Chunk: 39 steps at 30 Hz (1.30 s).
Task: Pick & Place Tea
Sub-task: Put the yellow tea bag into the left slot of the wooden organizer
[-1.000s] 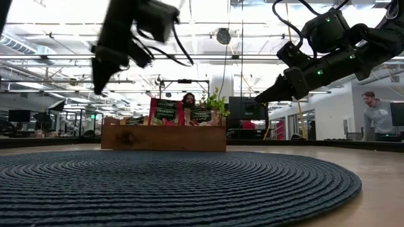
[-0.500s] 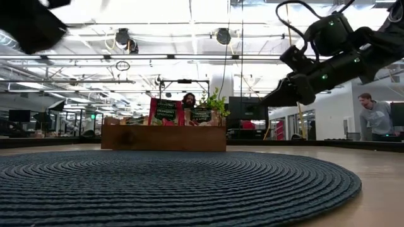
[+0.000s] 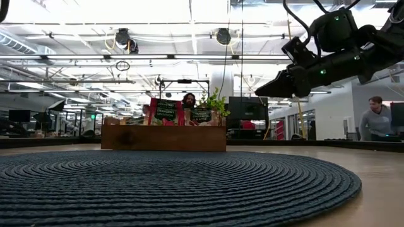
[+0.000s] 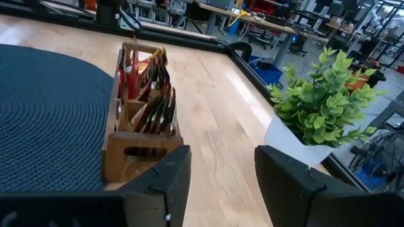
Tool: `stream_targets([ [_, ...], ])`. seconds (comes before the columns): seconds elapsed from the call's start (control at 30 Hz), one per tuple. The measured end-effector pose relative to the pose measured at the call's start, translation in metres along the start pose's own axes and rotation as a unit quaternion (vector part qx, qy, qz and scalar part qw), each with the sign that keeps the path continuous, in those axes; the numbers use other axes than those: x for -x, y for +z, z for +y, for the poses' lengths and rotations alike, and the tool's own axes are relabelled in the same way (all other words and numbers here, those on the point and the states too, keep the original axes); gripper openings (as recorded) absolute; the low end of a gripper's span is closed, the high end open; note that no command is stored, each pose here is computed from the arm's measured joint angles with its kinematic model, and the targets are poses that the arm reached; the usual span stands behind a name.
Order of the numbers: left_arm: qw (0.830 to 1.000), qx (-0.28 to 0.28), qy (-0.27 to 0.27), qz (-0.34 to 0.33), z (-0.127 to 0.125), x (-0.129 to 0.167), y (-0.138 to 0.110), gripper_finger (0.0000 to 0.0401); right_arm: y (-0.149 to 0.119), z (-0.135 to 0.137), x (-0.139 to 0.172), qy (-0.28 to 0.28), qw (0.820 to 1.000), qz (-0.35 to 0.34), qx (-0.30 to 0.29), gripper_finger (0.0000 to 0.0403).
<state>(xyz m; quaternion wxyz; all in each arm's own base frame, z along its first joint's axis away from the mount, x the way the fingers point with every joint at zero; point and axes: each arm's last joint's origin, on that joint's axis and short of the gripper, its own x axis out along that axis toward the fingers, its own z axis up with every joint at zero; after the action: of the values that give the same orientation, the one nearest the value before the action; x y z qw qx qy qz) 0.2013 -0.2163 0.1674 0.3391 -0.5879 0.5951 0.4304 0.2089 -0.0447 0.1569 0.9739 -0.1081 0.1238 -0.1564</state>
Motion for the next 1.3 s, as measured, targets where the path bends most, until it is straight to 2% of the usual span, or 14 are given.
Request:
stream_targets([
  [0.1,1.0,0.012,0.0,-0.009,-0.001,0.001,0.003,0.0196,0.001,0.0,0.0,0.009,1.0,-0.006,-0.001,0.016],
  [0.33,0.997,0.056,0.059,-0.007,-0.003,-0.013,0.007,0.0196,0.001,0.0,0.0,0.022,1.0,-0.009,0.001,0.016],
  [0.57,0.997,0.059,0.058,0.006,-0.021,-0.035,0.011,0.0195,0.0,-0.002,0.0,0.018,1.0,-0.008,-0.001,0.016],
  [0.77,0.99,0.062,0.117,0.05,-0.028,-0.049,0.015,0.0195,0.0,-0.001,0.0,0.019,1.0,-0.005,-0.001,0.016],
  [0.97,0.989,0.056,0.12,0.063,-0.029,-0.05,0.015,0.0189,-0.003,-0.001,-0.002,0.02,1.0,0.0,0.001,0.016],
  [1.1,0.99,0.047,0.113,0.072,-0.033,-0.049,0.016,0.0148,-0.004,0.0,-0.004,0.019,1.0,-0.002,0.0,0.016],
  [1.3,0.991,0.036,0.107,0.073,-0.035,-0.049,0.017,0.0039,-0.004,0.0,-0.004,0.019,1.0,-0.003,0.0,0.016],
])
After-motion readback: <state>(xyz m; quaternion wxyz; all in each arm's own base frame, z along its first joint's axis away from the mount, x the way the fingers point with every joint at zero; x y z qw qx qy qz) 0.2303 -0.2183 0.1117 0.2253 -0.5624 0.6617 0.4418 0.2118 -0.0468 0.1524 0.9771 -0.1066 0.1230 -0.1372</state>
